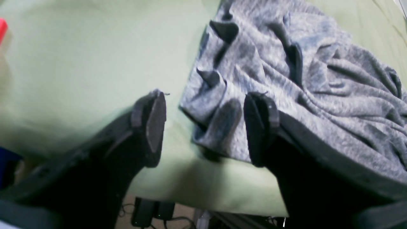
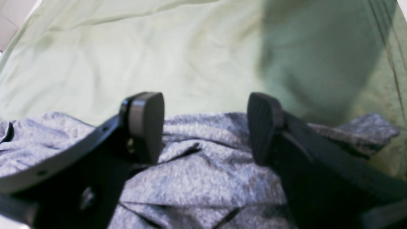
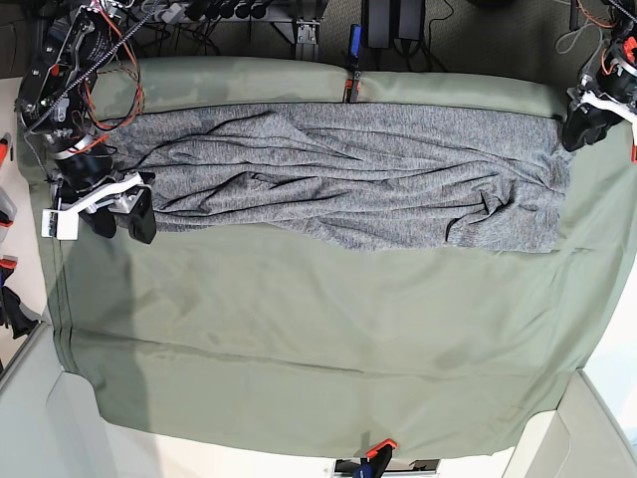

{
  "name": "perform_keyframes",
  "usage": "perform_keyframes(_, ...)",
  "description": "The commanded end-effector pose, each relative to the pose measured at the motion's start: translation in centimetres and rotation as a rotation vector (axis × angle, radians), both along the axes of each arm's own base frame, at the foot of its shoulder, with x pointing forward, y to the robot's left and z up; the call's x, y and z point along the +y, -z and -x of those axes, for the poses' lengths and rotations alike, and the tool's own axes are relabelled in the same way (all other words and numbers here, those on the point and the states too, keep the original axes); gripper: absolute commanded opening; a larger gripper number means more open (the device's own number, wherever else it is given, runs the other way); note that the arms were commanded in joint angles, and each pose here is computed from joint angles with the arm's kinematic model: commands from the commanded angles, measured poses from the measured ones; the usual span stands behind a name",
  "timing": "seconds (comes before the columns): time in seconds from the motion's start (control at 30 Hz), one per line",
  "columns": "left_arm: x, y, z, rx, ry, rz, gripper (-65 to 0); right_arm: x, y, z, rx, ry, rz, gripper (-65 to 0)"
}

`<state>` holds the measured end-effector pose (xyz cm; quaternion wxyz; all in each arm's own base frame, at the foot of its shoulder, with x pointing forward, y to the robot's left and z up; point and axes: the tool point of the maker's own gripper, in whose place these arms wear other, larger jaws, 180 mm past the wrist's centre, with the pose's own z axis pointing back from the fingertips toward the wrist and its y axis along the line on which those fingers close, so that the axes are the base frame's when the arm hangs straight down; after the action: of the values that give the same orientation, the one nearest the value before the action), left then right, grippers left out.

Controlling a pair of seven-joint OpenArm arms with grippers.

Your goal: Fold the T-shirt properly

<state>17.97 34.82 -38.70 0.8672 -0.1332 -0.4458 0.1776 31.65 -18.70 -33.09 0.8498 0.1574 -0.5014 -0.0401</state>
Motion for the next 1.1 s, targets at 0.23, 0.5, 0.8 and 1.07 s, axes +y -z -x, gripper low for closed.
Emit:
perform_keyframes(0.23,-3.0,0.1,-3.1,-0.044,0.120,-0.048,-24.4,0.0,-1.6,-0.7,-0.058,-0.004,-0.005,-24.5)
perform_keyframes(0.5,-3.4,-0.8,-5.7,-0.085,0.142,-0.074,-24.4,0.0,-1.6,-0.7,-0.059,-0.004,-0.005,-24.5)
perform_keyframes(0.8,-4.7,-0.7,-6.8,-0.101,0.179,-0.085,-24.4,0.0,-1.6,-0.7,-0.059,-0.005,-0.005,-24.5)
perform_keyframes(1.07,-3.9,-1.4,-8.7,-0.106,0.162,-0.129,-24.4,0.0,-1.6,-0.7,-0.059,-0.005,-0.005,-24.5)
